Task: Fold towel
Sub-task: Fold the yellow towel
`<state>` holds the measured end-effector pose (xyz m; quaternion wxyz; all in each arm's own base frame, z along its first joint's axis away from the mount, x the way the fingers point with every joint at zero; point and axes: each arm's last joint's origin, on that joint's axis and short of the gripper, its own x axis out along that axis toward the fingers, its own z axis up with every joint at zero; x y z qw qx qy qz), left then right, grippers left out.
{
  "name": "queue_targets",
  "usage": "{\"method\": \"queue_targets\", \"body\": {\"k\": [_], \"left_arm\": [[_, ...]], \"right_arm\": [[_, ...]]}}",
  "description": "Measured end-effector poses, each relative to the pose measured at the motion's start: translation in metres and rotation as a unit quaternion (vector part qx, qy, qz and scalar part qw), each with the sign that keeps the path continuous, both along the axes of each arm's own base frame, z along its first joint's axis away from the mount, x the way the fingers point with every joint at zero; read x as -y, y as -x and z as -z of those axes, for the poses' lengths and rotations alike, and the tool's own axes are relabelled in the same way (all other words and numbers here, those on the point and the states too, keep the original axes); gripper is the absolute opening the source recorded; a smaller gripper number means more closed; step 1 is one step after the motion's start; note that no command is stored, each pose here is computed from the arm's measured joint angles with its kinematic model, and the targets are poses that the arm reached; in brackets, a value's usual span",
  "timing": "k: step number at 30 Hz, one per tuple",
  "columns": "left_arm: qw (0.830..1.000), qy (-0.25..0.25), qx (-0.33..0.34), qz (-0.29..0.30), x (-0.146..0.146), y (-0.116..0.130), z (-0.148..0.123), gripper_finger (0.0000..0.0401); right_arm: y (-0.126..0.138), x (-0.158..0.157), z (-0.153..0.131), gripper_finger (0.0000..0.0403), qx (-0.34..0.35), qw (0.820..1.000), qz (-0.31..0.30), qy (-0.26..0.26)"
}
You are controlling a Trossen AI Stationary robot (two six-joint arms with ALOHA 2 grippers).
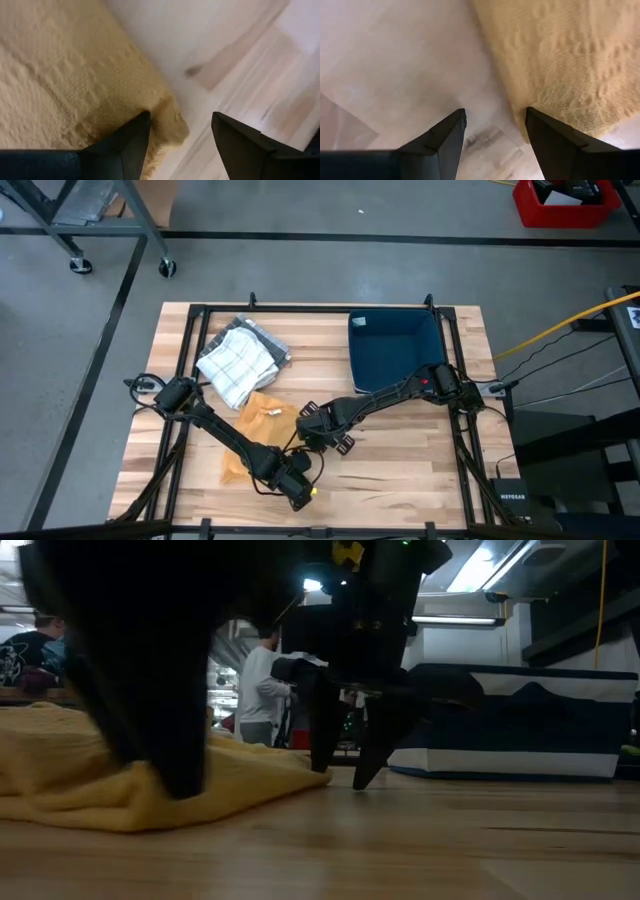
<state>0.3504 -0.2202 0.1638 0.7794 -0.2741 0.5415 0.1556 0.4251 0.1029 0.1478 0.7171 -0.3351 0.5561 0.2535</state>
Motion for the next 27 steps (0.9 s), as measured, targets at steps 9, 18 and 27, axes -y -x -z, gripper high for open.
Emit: {"method": "queue_targets", "body": {"k": [9, 18, 27], "left_arm": [[0.999, 0.022, -0.037, -0.005, 0.017, 0.017, 0.001, 0.0208], [0.998, 0.029, -0.045, -0.021, 0.024, 0.023, 0.001, 0.0203], [0.999, 0.031, -0.040, -0.016, 0.025, 0.022, 0.001, 0.0169]], "right_arm": [[-0.005, -0.003, 0.000, 0.0214, 0.021, 0.999, -0.003, -0.025], [-0.017, -0.005, -0.005, 0.0214, 0.094, 0.995, -0.012, -0.024], [-0.021, -0.006, 0.014, 0.0214, 0.078, 0.996, -0.044, -0.010]]}}
